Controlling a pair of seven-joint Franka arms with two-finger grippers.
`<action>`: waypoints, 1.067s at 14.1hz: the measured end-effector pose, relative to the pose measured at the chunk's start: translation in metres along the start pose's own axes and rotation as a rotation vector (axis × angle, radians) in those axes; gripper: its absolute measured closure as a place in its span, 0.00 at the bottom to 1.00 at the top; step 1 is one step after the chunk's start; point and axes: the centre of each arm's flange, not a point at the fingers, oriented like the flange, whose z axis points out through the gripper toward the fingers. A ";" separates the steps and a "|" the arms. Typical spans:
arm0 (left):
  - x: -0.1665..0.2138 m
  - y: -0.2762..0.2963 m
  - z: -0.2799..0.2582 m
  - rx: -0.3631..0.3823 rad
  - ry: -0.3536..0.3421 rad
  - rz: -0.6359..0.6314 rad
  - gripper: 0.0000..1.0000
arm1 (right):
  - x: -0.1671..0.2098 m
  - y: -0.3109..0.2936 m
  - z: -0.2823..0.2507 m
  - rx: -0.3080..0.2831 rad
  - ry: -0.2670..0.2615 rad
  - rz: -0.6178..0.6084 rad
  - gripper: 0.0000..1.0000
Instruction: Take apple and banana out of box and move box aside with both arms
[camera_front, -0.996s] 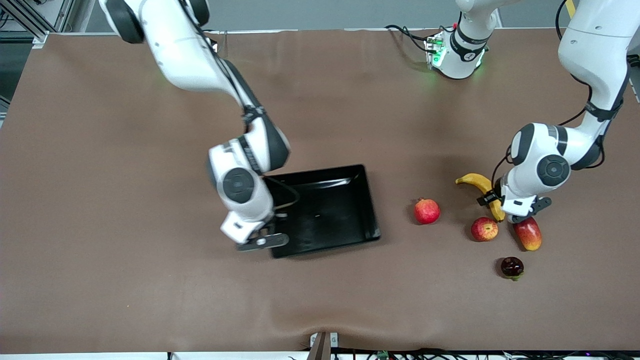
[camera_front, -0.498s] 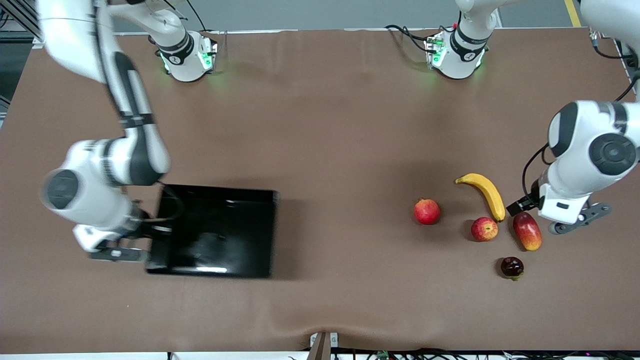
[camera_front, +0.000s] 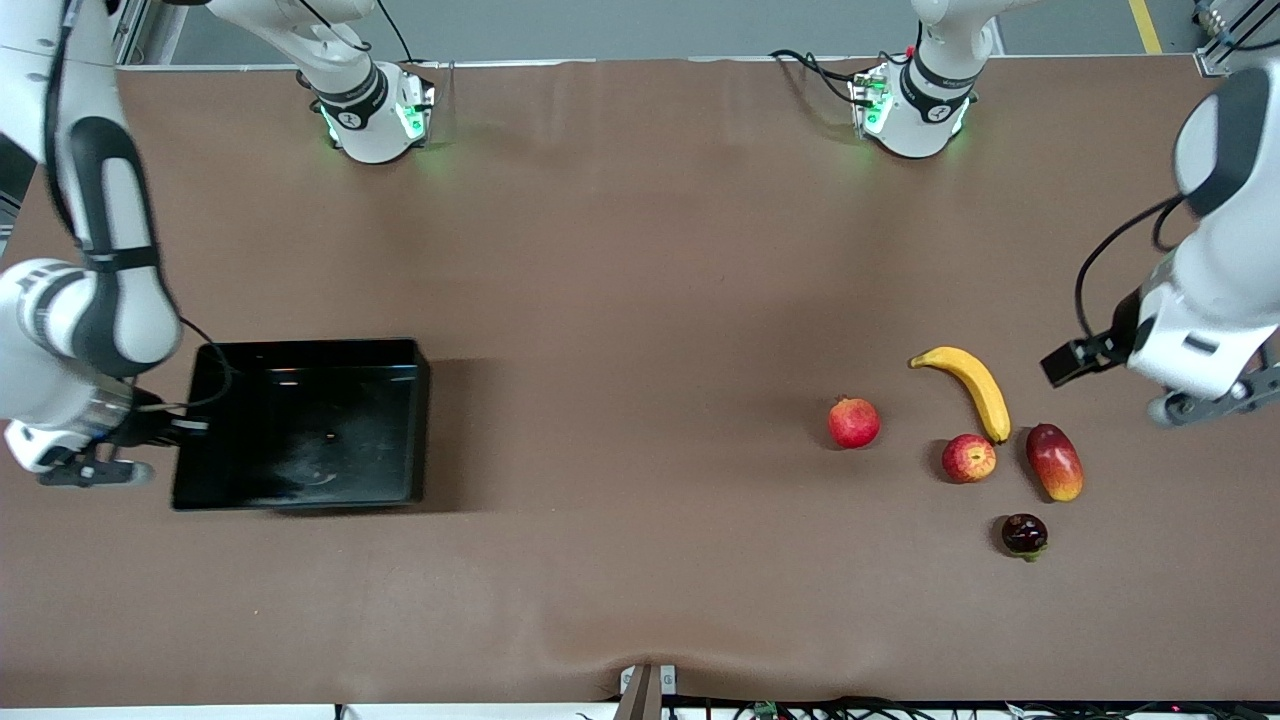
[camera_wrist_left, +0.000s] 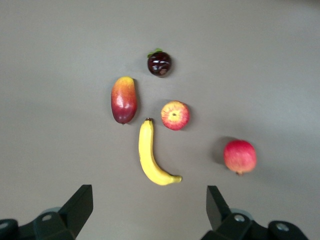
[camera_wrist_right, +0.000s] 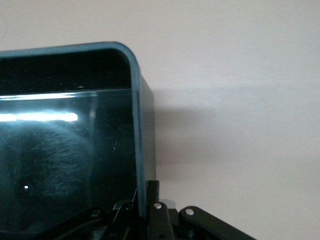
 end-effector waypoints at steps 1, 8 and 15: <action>-0.008 -0.001 -0.015 -0.008 0.005 0.022 0.00 | -0.006 0.024 0.002 0.013 0.024 0.003 0.97; -0.031 -0.035 -0.053 -0.079 -0.036 0.052 0.00 | -0.001 0.062 0.051 -0.012 0.023 0.022 0.97; -0.072 -0.048 -0.079 -0.077 -0.071 0.077 0.00 | 0.003 0.061 0.052 -0.006 0.019 0.074 0.72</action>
